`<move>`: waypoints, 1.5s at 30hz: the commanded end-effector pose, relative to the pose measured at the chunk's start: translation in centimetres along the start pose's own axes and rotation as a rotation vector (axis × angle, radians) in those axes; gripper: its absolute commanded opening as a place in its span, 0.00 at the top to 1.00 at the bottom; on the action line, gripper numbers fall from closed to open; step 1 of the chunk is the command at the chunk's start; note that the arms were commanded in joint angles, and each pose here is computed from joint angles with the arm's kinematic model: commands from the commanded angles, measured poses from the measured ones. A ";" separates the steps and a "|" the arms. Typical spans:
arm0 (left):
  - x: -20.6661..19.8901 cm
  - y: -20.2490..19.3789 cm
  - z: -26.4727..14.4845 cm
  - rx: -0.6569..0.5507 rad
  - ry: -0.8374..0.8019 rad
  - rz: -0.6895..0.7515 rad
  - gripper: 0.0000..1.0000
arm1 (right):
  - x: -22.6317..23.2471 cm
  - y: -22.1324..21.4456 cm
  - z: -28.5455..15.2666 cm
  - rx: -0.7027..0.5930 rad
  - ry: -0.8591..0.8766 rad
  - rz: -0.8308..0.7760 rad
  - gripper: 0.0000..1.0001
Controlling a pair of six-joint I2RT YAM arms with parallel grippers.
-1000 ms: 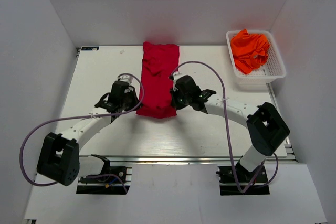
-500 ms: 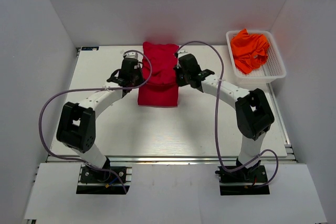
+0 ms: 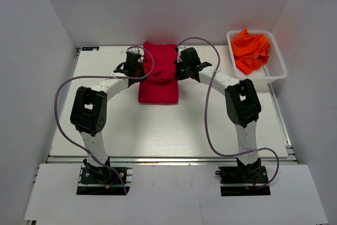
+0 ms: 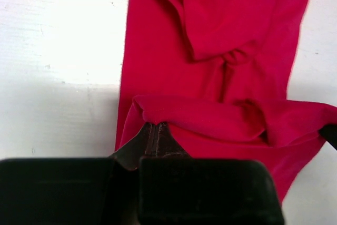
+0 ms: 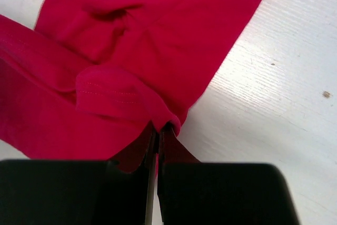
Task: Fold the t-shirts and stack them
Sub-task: Fold the folded rectangular tshirt in 1/3 of the way, then grab one side of the 2/3 rectangular tshirt with both arms
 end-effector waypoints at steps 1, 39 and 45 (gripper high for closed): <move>0.2 2.4 0.5 -0.061 -0.020 -0.003 1.00 | 0.4 2.1 0.4 -0.033 0.062 0.005 1.00; 1.7 -8.1 -2.2 0.164 -0.214 0.010 0.09 | -1.0 -9.0 -3.4 0.229 0.257 0.222 0.10; 1.8 -10.1 -1.5 0.221 -0.203 -0.021 0.32 | -0.4 -9.5 -2.4 0.261 0.274 0.230 0.10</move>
Point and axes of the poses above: each gripper's point midway between its finger pads, its own z axis out along the fingers, its own x axis along the line the jaws close on, y = z × x, the point moved 3 cm from there along -z, back along the fingers, and after that the axes turned 13 degrees about z, right-handed, at the moved point
